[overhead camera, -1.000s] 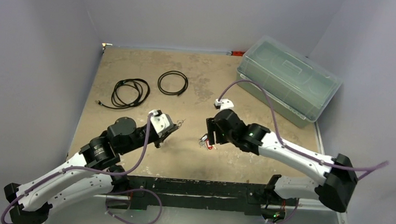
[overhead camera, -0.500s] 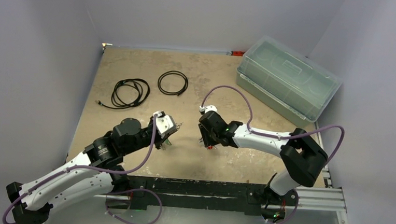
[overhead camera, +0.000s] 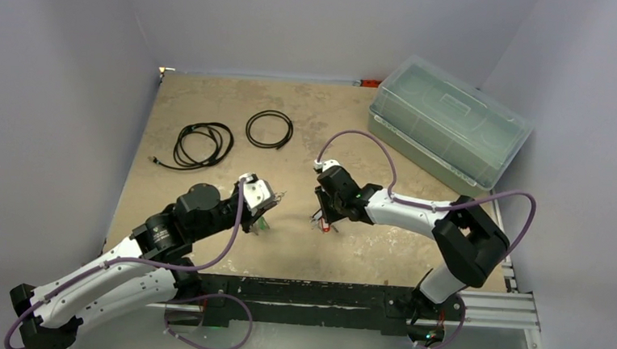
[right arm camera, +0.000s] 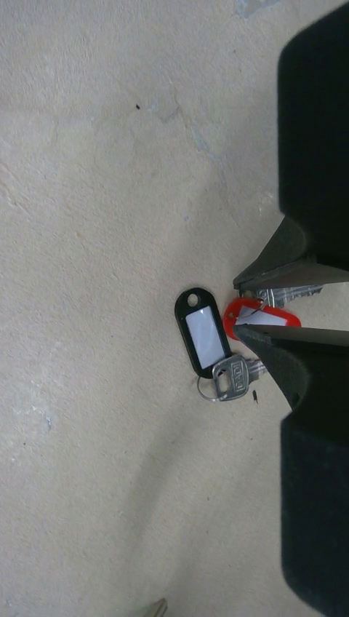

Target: Put the keys on the keyring

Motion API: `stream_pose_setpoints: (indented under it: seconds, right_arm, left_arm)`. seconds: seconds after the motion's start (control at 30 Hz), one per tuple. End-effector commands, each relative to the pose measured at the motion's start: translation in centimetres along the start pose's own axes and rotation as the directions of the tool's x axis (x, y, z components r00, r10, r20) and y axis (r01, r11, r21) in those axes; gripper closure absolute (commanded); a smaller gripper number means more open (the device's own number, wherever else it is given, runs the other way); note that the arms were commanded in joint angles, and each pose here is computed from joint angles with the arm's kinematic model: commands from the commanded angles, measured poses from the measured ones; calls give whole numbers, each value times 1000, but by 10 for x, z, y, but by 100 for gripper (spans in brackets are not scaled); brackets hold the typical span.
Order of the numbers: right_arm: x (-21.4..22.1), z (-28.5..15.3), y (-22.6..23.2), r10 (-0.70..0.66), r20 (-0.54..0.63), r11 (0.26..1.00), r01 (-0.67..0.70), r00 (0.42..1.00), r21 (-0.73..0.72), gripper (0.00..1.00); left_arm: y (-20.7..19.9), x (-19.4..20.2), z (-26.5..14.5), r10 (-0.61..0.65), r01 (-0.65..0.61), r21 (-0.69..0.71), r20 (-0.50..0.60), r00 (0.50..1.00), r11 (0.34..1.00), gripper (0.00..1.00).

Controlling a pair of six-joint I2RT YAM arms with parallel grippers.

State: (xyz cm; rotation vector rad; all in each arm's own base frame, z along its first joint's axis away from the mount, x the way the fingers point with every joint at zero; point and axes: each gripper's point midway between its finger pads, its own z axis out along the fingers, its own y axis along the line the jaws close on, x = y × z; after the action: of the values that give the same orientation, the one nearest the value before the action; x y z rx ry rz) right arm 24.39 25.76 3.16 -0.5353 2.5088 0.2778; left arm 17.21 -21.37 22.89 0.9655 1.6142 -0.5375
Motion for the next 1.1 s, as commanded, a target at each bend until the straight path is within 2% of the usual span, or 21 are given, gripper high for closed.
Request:
stream_pose_setpoints:
  seconds: [0.0, 0.07, 0.2, 0.3, 0.53, 0.9, 1.07]
  right_arm:
    - [1, 4, 10, -24, 0, 998, 24, 1000, -56, 77]
    - [2, 4, 9, -23, -6, 998, 23, 1000, -52, 86]
    - [4, 4, 5, -23, -14, 999, 22, 1000, -31, 91]
    - [3, 3, 5, -25, -14, 999, 25, 1000, -29, 100]
    - [-14, -23, 0, -48, 30, 999, 48, 998, -2, 100]
    - [-53, -119, 46, -108, 156, 960, 144, 982, -242, 100]
    - [-60, -156, 69, -158, 192, 906, 219, 969, -363, 100]
  left_arm:
    - [2, -15, 1, -15, 15, -3, 58, 998, 1000, 100]
    - [2, -15, 1, -15, 15, -4, 57, 998, 1000, 100]
    - [2, -16, 1, -15, 15, -1, 58, 998, 1000, 100]
    - [2, -16, 1, -15, 16, -1, 59, 998, 1000, 100]
    - [1, -20, -1, -17, 17, 7, 75, 997, 1000, 100]
    - [-9, -41, -2, -50, 34, 99, 165, 985, 995, 100]
    - [-11, -44, 1, -70, 49, 124, 173, 982, 991, 100]
